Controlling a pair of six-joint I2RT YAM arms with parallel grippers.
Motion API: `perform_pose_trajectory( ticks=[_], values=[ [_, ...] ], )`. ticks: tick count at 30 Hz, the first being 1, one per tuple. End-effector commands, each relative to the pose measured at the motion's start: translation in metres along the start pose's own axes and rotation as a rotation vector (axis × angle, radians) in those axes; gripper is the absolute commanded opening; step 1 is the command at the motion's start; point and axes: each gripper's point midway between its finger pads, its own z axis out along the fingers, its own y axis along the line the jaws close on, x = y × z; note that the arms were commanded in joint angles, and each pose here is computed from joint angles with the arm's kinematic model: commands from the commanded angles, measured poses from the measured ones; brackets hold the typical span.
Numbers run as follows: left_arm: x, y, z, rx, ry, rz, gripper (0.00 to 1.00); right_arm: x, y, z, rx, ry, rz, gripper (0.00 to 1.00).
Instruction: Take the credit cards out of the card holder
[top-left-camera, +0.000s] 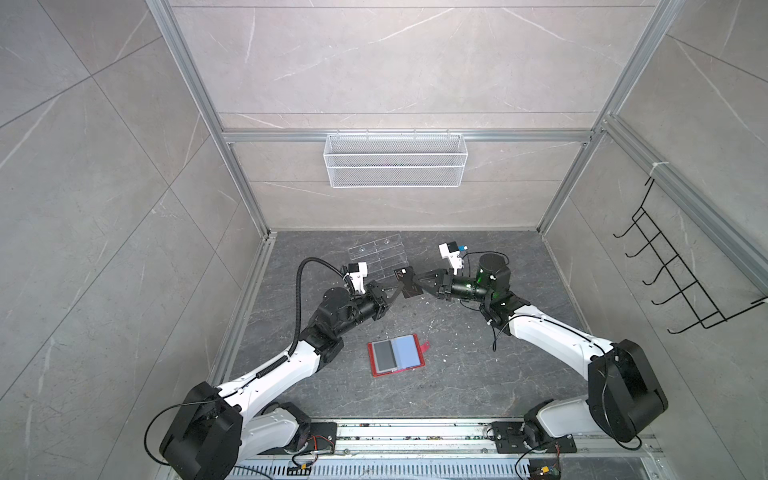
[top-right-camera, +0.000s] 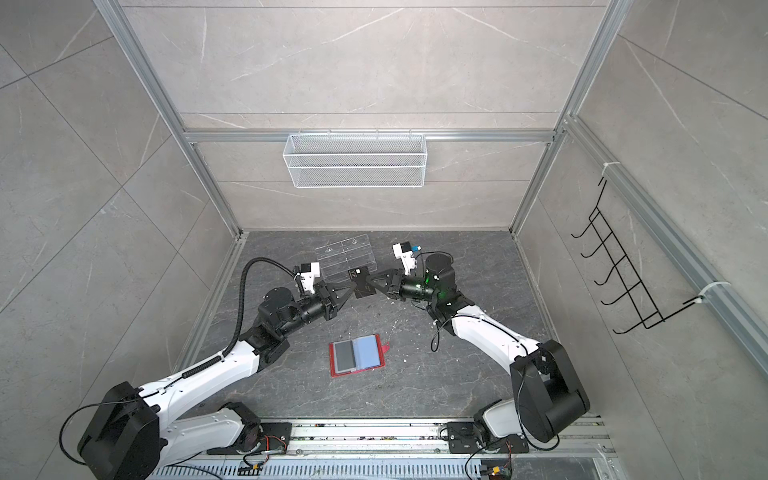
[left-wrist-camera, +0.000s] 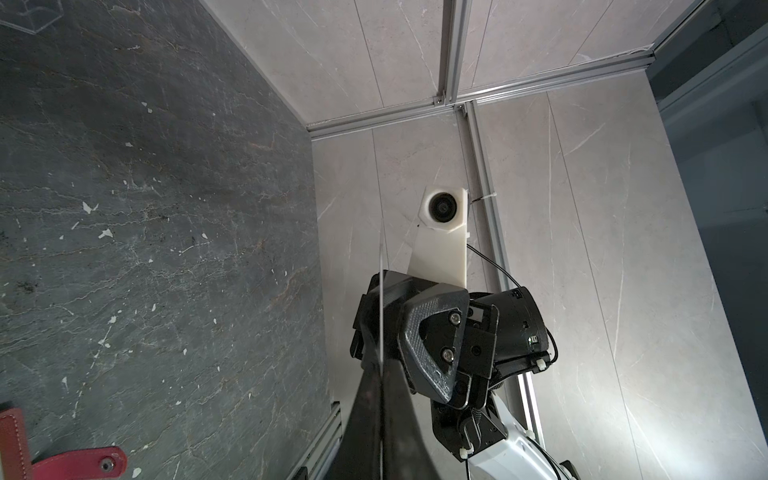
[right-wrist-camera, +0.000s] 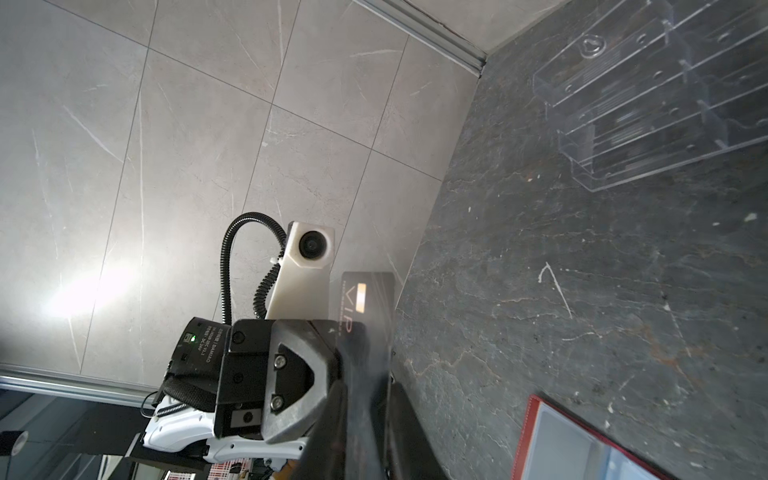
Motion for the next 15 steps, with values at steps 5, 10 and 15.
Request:
perform_pose_trajectory(
  ticks=[5, 10, 15],
  values=[
    [0.001, -0.013, 0.003, 0.05, 0.024, 0.028, 0.0, 0.007, 0.01, -0.002, -0.049, 0.035, -0.009, 0.03],
    [0.001, -0.006, 0.0, -0.019, 0.028, 0.072, 0.3, 0.01, 0.004, -0.006, 0.032, 0.06, -0.058, 0.0],
    [-0.009, 0.001, -0.025, -0.217, -0.012, 0.242, 0.66, 0.004, -0.01, -0.019, 0.246, 0.101, -0.2, 0.0]
  ],
)
